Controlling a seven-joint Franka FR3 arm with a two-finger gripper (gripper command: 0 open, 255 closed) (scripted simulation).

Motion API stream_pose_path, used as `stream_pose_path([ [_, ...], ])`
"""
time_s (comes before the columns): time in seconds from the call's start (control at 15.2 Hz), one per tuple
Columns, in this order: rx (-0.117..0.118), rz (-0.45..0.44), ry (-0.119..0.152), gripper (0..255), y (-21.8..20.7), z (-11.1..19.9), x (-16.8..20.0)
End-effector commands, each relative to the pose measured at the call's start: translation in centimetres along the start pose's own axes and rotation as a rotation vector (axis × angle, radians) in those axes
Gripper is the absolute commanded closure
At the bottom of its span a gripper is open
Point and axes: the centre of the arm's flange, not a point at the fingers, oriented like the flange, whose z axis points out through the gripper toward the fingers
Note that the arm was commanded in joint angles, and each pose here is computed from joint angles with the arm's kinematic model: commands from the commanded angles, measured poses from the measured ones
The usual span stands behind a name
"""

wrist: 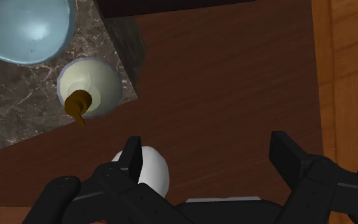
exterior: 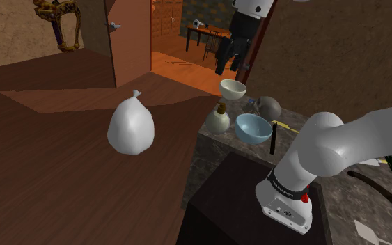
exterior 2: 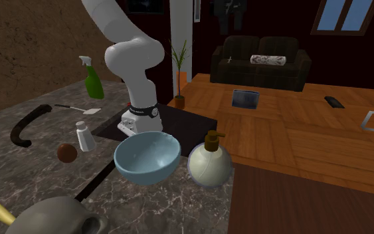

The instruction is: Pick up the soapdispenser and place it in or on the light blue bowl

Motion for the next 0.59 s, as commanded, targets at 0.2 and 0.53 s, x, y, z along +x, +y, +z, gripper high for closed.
stream_pose_path([
  [0.2, -0.006, -0.023, 0.006, 0, 2.5, 2.9, 0.4],
  [0.53, -0.017, -0.061, 0.017, 0, 6.8, 7.7, 1.2],
])
